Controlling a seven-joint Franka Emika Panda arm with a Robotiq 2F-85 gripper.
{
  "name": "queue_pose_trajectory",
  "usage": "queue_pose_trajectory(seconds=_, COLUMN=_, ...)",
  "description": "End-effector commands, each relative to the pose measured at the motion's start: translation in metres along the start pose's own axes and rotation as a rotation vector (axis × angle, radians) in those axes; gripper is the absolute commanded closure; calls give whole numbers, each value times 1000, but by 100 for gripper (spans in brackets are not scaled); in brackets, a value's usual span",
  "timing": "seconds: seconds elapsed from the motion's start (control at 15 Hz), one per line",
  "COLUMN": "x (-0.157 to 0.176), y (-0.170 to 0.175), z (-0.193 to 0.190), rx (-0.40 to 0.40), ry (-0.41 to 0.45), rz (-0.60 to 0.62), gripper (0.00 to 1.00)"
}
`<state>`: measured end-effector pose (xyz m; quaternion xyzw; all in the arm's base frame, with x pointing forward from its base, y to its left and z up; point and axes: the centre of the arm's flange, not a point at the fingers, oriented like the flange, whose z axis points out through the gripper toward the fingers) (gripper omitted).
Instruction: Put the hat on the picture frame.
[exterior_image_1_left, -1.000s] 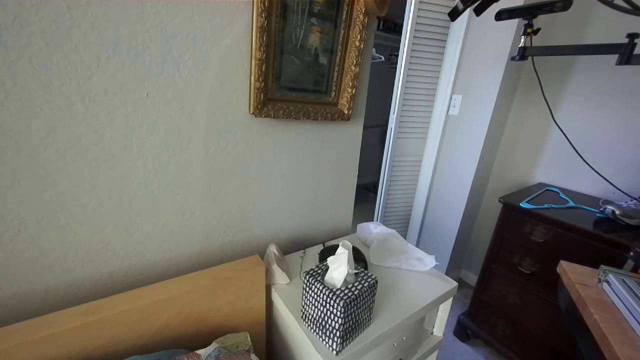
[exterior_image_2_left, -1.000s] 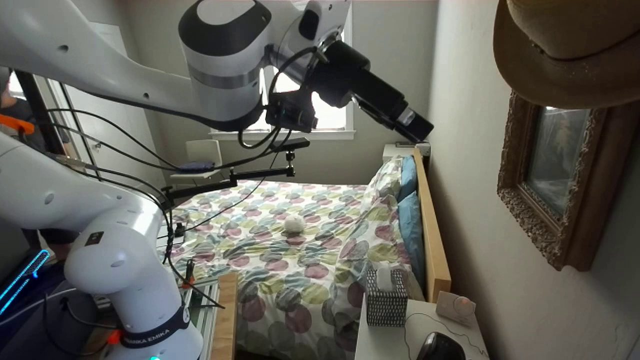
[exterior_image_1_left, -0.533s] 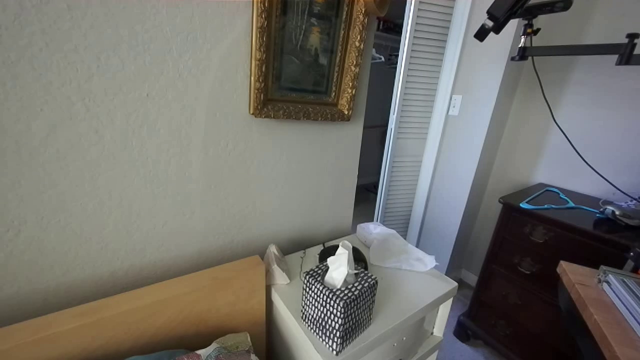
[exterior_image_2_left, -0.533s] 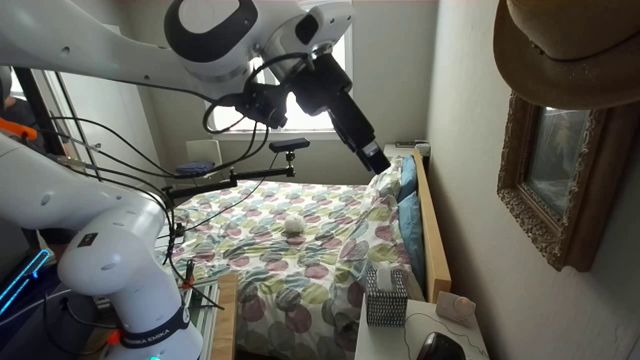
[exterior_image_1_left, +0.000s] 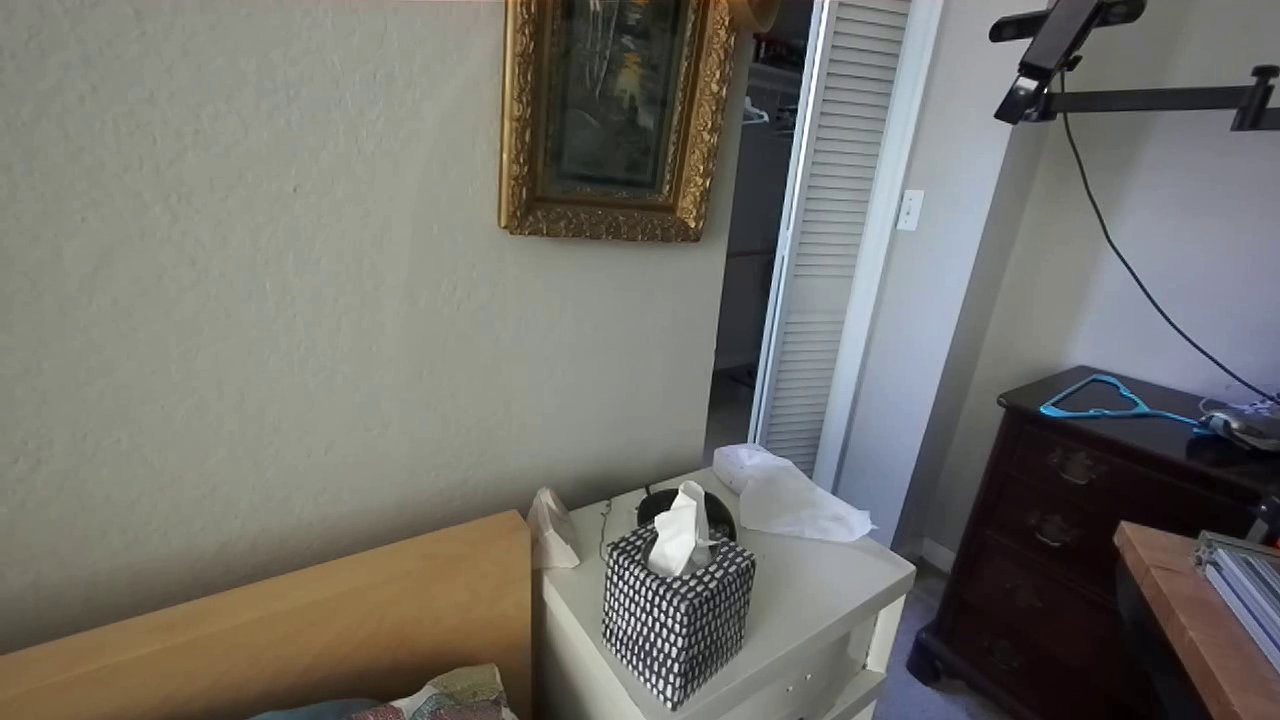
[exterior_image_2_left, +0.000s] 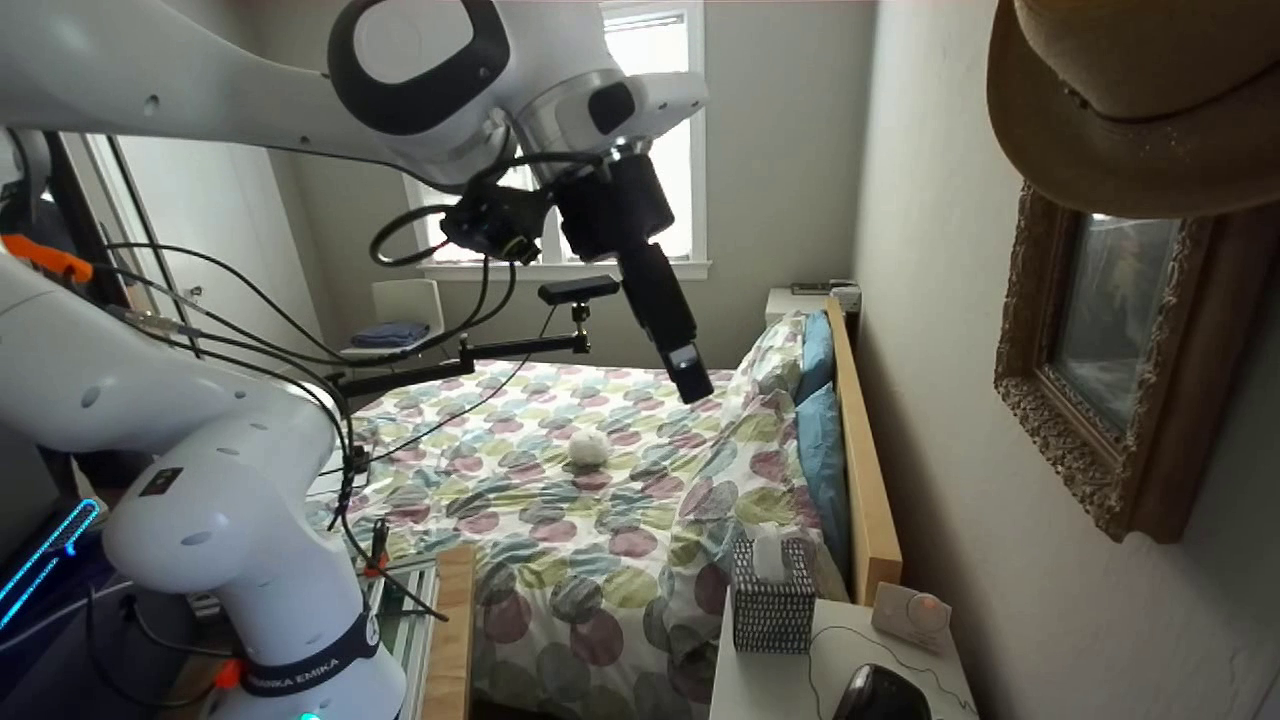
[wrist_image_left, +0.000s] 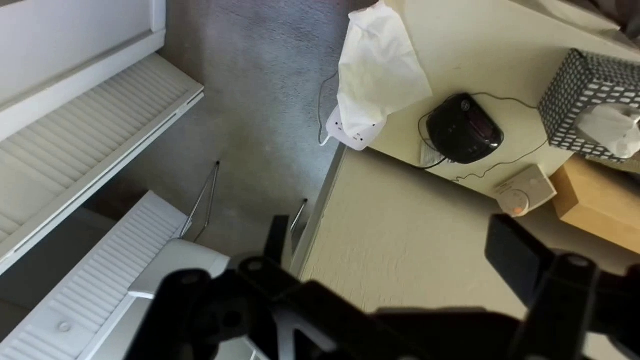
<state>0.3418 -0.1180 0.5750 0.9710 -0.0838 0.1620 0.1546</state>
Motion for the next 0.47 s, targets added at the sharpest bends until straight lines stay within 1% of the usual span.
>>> queue_pose_trajectory(seconds=0.0, x=-15, y=-3, z=2, rx=47, ry=-34, rz=-48, gripper=0)
queue_pose_trajectory(seconds=0.07, x=-14, y=-4, z=3, rx=45, ry=-42, rz=-43, gripper=0)
queue_pose_trajectory(seconds=0.13, x=-15, y=-4, z=7, rx=29, ry=-31, rz=-44, gripper=0)
queue_pose_trajectory(seconds=0.2, x=-5, y=-4, z=6, rx=19, ry=-32, rz=-31, gripper=0)
queue_pose_trajectory(seconds=0.4, x=-6, y=-5, z=8, rx=12, ry=-37, rz=-32, gripper=0)
